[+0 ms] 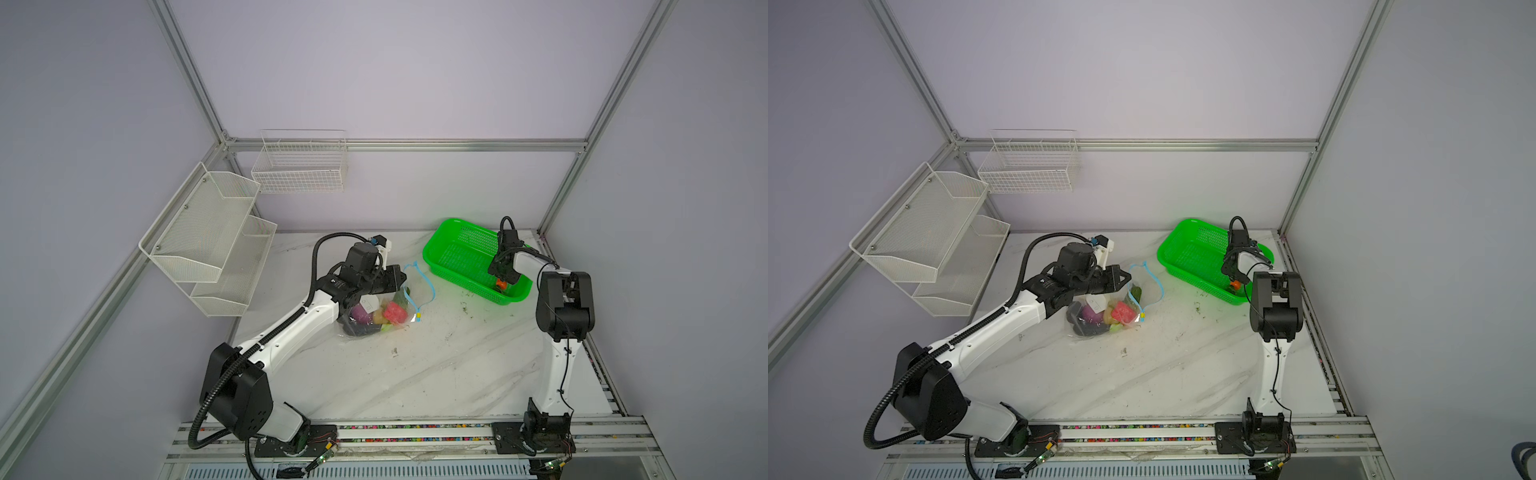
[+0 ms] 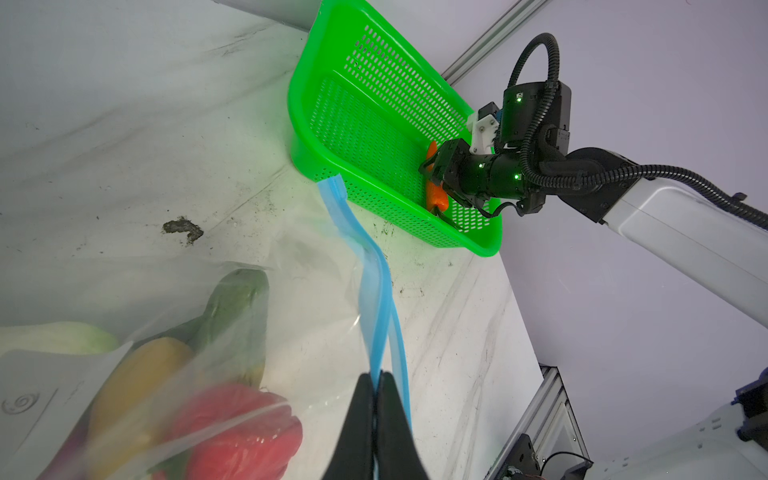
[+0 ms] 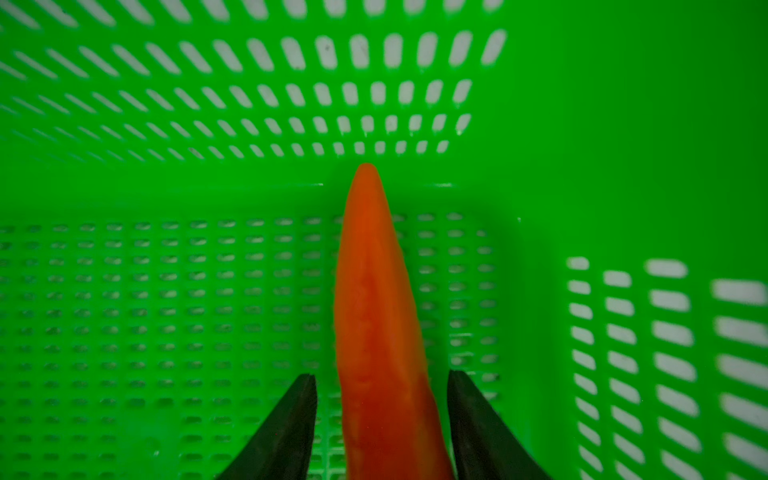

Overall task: Place the food in the zip-top bag and seal the zipper
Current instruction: 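Lower the right gripper and grasp the orange carrot in the basket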

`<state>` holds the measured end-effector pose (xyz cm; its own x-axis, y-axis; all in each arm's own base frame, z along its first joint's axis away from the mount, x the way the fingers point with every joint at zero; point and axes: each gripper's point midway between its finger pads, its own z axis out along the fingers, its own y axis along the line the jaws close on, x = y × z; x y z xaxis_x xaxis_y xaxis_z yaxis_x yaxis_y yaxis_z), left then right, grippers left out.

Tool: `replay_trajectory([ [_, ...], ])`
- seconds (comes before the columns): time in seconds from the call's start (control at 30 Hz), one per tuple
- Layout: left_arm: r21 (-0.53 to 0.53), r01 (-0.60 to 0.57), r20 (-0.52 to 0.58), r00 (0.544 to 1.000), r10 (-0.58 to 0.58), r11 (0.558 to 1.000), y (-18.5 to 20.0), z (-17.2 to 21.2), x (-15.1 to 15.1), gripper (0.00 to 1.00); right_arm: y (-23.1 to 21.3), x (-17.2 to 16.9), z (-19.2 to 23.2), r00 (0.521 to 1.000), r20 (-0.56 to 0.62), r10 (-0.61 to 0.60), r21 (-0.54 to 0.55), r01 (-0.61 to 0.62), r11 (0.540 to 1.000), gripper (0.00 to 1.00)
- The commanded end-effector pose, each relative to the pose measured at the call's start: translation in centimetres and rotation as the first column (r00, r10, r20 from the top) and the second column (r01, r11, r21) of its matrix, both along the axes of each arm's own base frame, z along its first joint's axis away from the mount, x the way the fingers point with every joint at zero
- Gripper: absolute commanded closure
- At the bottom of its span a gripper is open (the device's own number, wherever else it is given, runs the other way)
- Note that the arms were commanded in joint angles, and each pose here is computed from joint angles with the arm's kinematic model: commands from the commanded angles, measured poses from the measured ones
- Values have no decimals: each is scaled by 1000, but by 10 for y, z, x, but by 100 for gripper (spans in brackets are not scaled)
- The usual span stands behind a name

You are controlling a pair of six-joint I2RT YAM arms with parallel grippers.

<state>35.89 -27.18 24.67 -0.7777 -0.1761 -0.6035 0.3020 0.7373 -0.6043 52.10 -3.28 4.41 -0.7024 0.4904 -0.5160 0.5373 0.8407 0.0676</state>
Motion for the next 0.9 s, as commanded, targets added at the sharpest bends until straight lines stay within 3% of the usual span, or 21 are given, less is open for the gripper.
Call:
replay_trajectory([
  [0.0,-6,-7,1,1000,7,1000,1,-3,2,100,-3,11,7,1000,27,3,-5,-3,1000,50],
  [0.87,-6,-9,1,1000,9,1000,2,-3,1,100,14,19,0,997,46,58,76,-61,995,61],
])
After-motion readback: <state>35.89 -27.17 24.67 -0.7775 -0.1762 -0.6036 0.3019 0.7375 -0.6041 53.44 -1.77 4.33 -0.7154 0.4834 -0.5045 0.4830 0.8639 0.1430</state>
